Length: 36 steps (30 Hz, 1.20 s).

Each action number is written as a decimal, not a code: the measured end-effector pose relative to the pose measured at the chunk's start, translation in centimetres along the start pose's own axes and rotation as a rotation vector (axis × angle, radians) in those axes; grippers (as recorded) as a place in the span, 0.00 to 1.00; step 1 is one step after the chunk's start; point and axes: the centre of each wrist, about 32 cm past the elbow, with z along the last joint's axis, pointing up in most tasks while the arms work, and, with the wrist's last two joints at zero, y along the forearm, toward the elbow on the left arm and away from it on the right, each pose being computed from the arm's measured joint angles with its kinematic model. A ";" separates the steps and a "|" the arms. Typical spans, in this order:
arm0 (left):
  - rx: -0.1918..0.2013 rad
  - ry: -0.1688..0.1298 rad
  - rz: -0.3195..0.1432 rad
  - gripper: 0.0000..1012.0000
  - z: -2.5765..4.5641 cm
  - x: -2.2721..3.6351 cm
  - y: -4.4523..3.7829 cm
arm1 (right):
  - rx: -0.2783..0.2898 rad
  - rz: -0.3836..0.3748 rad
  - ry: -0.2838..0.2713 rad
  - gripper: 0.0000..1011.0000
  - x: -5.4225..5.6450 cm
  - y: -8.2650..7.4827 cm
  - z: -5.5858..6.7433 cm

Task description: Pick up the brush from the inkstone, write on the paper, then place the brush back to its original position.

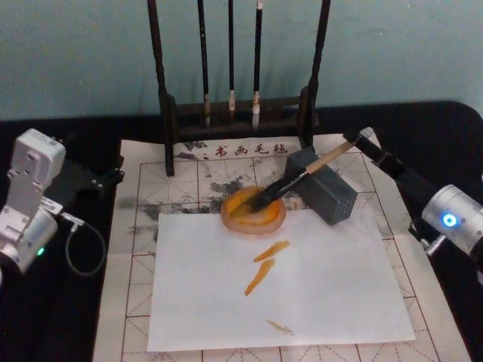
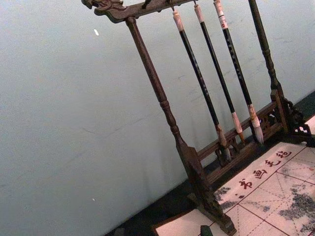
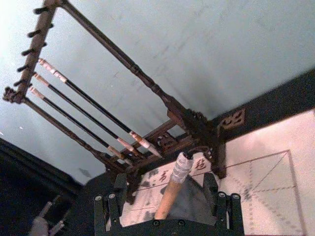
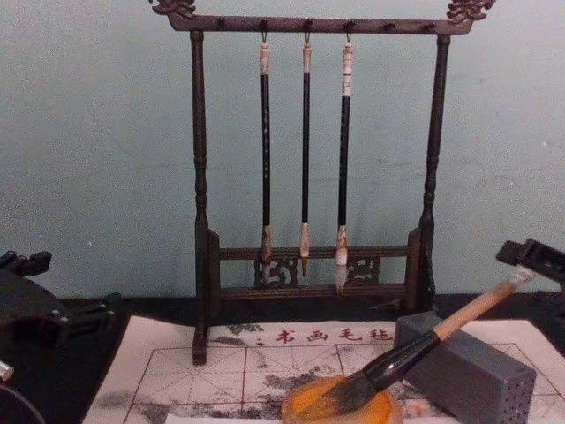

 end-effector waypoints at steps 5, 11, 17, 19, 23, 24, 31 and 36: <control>0.000 0.000 0.000 0.99 0.00 0.00 0.00 | 0.043 -0.015 -0.150 0.99 0.4 -1.3 0.0; 0.000 0.000 0.000 0.99 0.00 0.00 0.00 | 0.102 -0.022 -0.345 0.99 1.1 -2.4 -0.4; 0.000 0.000 0.000 0.99 0.00 0.00 0.00 | 0.117 -0.013 -0.565 0.99 2.0 -3.4 -1.0; 0.000 0.000 0.000 0.99 0.00 0.00 0.00 | 0.107 -0.012 -0.596 0.99 2.2 -3.6 -1.2; 0.000 0.000 0.000 0.99 0.00 0.00 0.00 | 0.084 -0.021 -0.640 0.99 2.4 -4.0 -1.5; 0.000 0.000 0.000 0.99 0.00 0.00 0.00 | 0.078 -0.026 -0.650 0.99 2.4 -4.0 -1.6; 0.000 0.000 0.000 0.99 0.00 0.00 0.00 | 0.062 -0.043 -0.669 0.99 2.5 -3.9 -1.9; 0.000 0.000 0.000 0.99 0.00 0.00 0.00 | 0.062 -0.043 -0.670 0.99 2.5 -3.9 -1.9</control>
